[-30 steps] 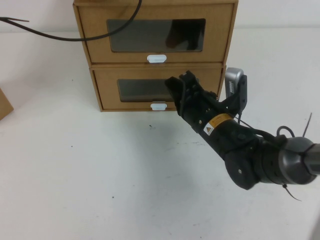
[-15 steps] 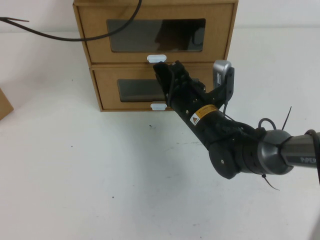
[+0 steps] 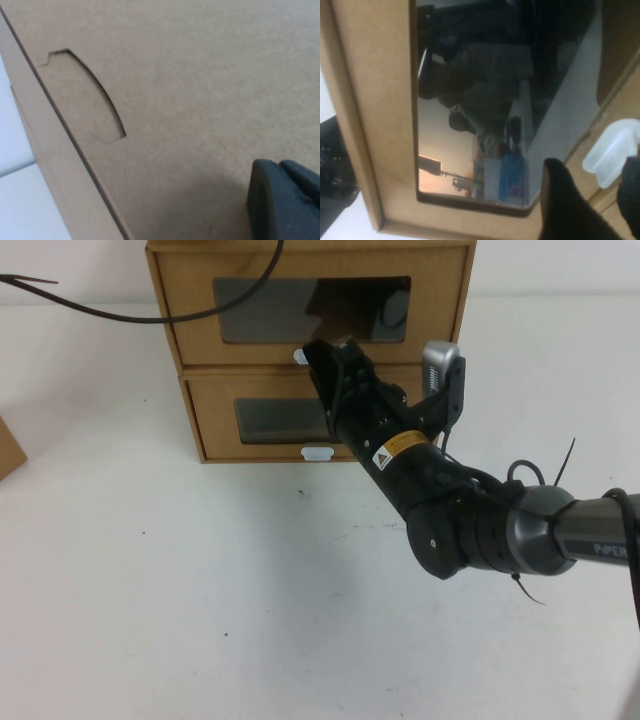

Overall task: Open the shoe box
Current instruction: 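Pull the top drawer of the cardboard box fully open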

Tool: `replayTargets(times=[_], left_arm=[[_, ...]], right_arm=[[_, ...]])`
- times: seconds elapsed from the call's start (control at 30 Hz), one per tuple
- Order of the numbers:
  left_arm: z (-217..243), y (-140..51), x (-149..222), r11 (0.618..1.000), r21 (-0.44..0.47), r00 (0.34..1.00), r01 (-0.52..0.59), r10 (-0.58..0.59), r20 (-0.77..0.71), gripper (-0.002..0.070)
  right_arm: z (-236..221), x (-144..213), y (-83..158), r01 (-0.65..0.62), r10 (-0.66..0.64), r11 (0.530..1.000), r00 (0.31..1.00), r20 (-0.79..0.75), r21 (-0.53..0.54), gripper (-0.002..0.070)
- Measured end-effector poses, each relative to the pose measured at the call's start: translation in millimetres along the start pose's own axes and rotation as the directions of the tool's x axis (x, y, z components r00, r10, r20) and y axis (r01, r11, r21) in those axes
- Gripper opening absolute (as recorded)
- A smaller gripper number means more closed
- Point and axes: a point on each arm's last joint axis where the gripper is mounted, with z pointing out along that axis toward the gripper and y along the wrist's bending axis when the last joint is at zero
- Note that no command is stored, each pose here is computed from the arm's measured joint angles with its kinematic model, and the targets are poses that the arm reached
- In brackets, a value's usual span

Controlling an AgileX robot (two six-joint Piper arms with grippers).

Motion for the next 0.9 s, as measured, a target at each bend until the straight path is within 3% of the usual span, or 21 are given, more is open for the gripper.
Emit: replayTargets(times=[0.47, 0.9], left_arm=[[0.0, 0.0, 0.0, 1.000, 0.000, 1.000, -0.002, 0.002, 0.000, -0.0006], [0.0, 0.0, 0.0, 1.000, 0.000, 1.000, -0.002, 0.002, 0.000, -0.0006]], right_arm=[[0.9, -2.1, -4.0, -0.003, 0.002, 0.998, 1.000, 0.023, 0.056, 0.0236], [1.0, -2.8, -4.4, -0.008, 0.007, 0.999, 0.999, 0.033, 0.053, 0.0138]])
